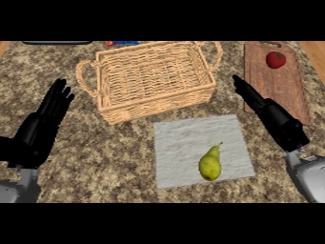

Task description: Pick the pear from the placemat and place it in the basket

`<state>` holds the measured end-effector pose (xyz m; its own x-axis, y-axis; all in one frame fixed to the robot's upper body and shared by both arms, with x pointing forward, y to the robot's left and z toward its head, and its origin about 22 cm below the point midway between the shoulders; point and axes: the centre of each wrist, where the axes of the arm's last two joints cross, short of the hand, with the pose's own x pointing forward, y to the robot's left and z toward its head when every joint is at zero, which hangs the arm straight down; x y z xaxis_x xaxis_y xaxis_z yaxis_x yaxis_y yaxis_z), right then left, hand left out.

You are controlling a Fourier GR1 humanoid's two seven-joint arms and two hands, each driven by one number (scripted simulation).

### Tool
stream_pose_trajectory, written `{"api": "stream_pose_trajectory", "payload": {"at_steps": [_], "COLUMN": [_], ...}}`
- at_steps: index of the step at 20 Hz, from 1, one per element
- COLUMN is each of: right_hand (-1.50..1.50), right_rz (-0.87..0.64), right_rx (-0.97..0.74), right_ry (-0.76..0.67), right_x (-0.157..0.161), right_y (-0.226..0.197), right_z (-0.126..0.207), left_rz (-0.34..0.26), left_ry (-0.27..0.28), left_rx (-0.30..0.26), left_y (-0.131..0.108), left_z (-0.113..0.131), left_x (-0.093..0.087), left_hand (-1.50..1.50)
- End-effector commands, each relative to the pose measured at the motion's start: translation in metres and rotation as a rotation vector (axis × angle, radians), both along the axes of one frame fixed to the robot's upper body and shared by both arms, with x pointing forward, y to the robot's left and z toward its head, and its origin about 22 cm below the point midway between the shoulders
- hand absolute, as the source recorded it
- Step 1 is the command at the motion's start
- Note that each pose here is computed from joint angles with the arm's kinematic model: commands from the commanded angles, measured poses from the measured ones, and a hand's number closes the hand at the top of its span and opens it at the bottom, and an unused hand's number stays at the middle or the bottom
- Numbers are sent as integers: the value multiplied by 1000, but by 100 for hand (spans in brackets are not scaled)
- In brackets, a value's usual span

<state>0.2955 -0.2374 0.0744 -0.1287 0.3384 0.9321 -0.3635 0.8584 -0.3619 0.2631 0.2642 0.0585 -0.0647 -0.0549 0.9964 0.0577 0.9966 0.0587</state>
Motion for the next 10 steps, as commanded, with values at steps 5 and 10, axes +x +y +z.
{"api": "stream_pose_trajectory", "payload": {"at_steps": [5,10], "right_hand": [150,150], "right_rz": [-248,-31], "right_rx": [507,518], "right_ry": [102,117], "right_x": [23,15], "right_y": [11,118], "right_z": [-20,-43], "left_rz": [132,117], "left_ry": [435,611], "left_rx": [33,82], "left_y": [21,22], "left_z": [-79,-118], "left_x": [-35,-69], "left_hand": [0,0]}}
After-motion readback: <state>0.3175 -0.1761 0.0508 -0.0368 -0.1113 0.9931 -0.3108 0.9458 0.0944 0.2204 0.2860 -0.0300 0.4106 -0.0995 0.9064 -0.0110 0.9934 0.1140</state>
